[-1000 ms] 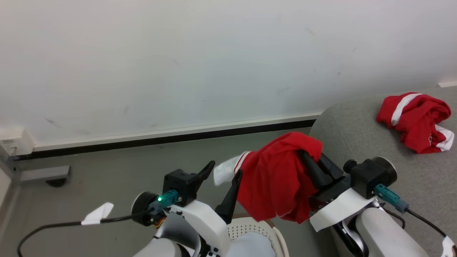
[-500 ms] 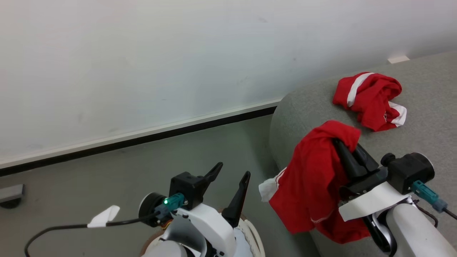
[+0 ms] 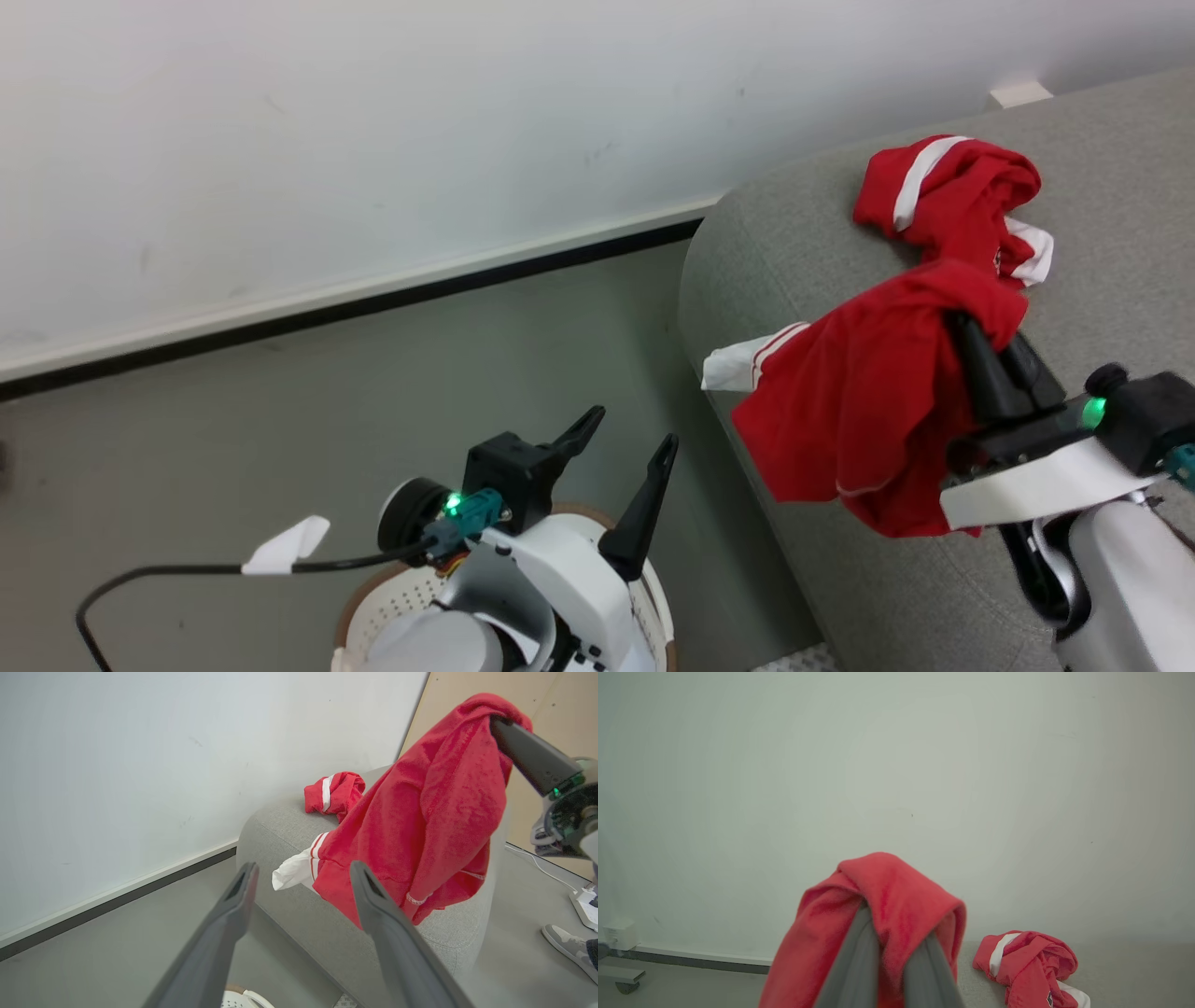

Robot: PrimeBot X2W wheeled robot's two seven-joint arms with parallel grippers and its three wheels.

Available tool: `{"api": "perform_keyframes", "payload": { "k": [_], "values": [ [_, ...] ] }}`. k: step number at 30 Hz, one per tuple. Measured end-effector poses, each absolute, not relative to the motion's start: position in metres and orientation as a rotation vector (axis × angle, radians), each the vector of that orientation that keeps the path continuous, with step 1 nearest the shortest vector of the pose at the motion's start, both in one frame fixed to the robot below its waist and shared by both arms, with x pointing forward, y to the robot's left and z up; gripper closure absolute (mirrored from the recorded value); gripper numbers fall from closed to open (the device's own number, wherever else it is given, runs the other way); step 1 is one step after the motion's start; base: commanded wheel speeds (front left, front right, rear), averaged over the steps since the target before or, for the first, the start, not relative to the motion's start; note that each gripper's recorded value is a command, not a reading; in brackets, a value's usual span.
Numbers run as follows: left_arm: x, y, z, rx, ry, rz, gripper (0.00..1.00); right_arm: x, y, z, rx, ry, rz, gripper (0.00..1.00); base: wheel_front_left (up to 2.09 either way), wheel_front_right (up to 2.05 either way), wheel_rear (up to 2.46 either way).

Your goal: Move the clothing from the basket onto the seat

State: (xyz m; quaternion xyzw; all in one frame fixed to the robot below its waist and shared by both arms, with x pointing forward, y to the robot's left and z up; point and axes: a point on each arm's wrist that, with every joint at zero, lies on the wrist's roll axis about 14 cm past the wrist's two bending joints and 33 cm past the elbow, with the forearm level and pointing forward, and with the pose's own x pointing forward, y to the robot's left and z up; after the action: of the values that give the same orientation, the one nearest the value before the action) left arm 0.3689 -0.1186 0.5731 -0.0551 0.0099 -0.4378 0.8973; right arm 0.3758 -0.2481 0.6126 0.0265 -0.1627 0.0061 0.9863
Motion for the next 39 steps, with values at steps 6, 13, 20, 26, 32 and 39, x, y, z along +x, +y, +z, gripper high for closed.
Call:
{"api": "perform_keyframes", "payload": {
  "k": [6, 13, 20, 26, 32, 39],
  "values": [
    [0.397, -0.119, 0.565, -0.113, 0.029, -0.919, 0.00, 0.420, -0.277, 0.629, 0.065, -0.360, -0.057, 1.00, 0.00, 0.00, 0.00],
    [0.441, -0.110, 0.534, -0.129, 0.059, -0.900, 0.00, 0.500, -0.322, 0.659, -0.005, -0.414, -0.143, 1.00, 0.00, 0.00, 0.00],
    [0.477, -0.091, 0.501, -0.156, 0.089, -0.840, 0.00, 0.556, -0.393, 0.705, -0.069, -0.513, -0.321, 1.00, 0.00, 0.00, 0.00],
    [0.495, -0.077, 0.478, -0.170, 0.112, -0.792, 0.00, 0.581, -0.437, 0.673, -0.136, -0.404, -0.453, 1.00, 0.00, 0.00, 0.00],
    [0.499, -0.072, 0.461, -0.171, 0.140, -0.772, 0.00, 0.554, -0.472, 0.544, -0.120, -0.057, -0.579, 1.00, 0.00, 0.00, 0.00],
    [0.492, -0.068, 0.456, -0.167, 0.164, -0.762, 0.00, 0.495, -0.464, 0.449, -0.028, 0.193, -0.642, 0.00, 0.00, 0.00, 0.00]
  ]
}}
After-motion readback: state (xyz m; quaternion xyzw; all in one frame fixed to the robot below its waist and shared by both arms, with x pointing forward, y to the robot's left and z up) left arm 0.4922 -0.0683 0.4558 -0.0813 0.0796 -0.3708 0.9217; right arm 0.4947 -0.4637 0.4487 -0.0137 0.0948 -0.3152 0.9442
